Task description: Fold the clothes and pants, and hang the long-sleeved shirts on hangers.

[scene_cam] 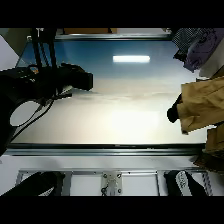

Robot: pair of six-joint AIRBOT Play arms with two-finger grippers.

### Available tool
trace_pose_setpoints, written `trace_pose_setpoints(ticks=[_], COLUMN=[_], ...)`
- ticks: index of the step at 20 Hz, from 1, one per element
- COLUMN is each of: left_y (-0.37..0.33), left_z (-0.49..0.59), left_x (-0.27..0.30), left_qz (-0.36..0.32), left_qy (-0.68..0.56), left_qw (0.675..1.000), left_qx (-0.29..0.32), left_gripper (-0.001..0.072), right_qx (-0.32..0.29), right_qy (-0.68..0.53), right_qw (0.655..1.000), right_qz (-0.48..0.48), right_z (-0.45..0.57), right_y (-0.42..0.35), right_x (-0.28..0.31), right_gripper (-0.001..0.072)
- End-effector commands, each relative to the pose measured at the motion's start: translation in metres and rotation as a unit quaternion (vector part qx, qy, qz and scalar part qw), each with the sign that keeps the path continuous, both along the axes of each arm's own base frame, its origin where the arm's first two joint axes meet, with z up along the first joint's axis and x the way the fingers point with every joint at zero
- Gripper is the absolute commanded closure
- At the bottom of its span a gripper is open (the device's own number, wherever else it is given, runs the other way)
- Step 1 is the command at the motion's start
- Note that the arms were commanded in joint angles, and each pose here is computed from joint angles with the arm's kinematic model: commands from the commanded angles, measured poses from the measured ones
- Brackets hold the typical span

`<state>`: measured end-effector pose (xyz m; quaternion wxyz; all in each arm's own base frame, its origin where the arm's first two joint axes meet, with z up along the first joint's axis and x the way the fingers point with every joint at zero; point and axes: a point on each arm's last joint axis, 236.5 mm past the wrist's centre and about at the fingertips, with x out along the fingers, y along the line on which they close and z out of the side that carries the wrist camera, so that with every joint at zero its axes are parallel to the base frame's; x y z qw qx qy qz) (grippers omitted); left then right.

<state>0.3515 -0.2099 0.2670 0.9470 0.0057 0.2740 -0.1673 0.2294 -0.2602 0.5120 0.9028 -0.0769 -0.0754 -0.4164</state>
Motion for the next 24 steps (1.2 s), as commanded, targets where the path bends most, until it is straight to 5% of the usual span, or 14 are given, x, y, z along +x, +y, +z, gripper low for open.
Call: trace_pose_setpoints(ticks=[1,24], left_y=[0.002,0.005], left_z=[-0.001,-0.007], left_x=[0.002,0.000], left_qz=[0.004,0.007], left_qy=[0.001,0.012], left_qw=[1.000,1.000], left_qx=[0.001,0.008], left_gripper=[0.0692,0.0692], right_qx=[-0.021,0.036], right_qy=[-0.020,-0.066], right_qw=[0.998,0.991], right_qz=[-0.048,-0.107], right_z=[0.031,0.021], right_y=[-0.025,-0.073], right_x=[-0.021,-0.055], right_gripper=[0.0704,0.0704])
